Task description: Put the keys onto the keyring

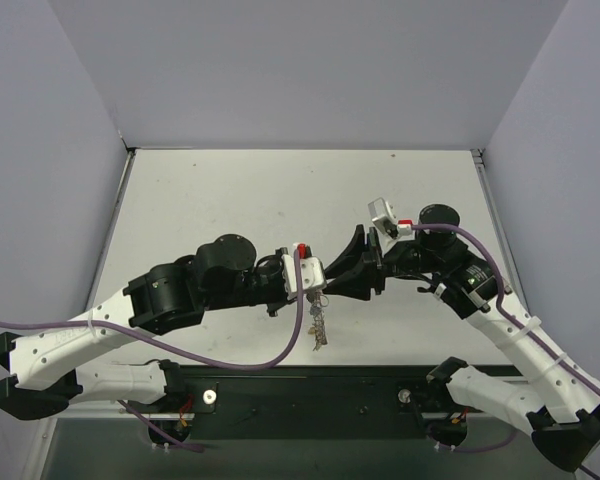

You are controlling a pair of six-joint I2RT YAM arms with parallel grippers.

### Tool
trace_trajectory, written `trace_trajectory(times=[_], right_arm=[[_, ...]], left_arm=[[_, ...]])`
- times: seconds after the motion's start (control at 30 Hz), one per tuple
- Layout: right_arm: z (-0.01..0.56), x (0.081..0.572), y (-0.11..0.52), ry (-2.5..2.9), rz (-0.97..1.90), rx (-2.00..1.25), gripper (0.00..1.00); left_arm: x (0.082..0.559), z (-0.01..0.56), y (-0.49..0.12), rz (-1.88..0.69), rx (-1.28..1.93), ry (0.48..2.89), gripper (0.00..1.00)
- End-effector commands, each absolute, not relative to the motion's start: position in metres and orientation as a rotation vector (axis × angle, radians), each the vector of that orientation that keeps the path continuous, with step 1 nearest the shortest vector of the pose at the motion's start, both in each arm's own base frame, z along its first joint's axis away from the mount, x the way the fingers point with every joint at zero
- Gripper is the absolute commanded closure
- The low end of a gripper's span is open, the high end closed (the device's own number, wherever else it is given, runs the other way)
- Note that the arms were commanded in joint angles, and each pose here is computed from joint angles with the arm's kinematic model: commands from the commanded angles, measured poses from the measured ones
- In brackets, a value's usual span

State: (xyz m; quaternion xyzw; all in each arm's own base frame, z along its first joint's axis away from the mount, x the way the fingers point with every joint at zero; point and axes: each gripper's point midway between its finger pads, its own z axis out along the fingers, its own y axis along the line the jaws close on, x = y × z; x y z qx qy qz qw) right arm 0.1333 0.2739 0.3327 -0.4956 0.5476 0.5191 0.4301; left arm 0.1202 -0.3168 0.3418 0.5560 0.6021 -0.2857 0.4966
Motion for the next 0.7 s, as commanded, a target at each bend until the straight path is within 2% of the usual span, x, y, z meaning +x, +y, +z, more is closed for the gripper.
trace_trajectory(times=[0.0, 0.23, 0.27, 0.3, 0.6, 0.63, 0.67], right_arm=[[0.346, 0.131, 0.277, 1.288, 1.283, -1.271, 0.70], [0.342, 0.137, 0.282, 1.328, 1.292, -1.264, 0.83], [0.341, 0.139, 0.283, 1.335, 1.294, -1.262, 0.93], [0.342, 0.139, 0.283, 1.337, 1.296, -1.260, 0.99], [0.344, 0.142, 0.282, 1.339, 1.269, -1.245, 1.00], [0.345, 0.141, 0.281, 1.331, 1.264, -1.245, 1.00], [0.347, 0.141, 0.280, 1.323, 1.262, -1.244, 1.00]], left_arm=[[0.121, 0.383, -0.324, -0.753, 1.254, 1.365, 1.00], [0.120, 0.386, -0.329, -0.776, 1.249, 1.354, 1.00], [0.119, 0.386, -0.329, -0.781, 1.251, 1.351, 1.00], [0.119, 0.385, -0.330, -0.783, 1.252, 1.353, 1.00], [0.126, 0.382, -0.326, -0.750, 1.212, 1.380, 1.00], [0.127, 0.383, -0.325, -0.746, 1.198, 1.382, 0.99], [0.130, 0.385, -0.323, -0.734, 1.180, 1.384, 0.93]])
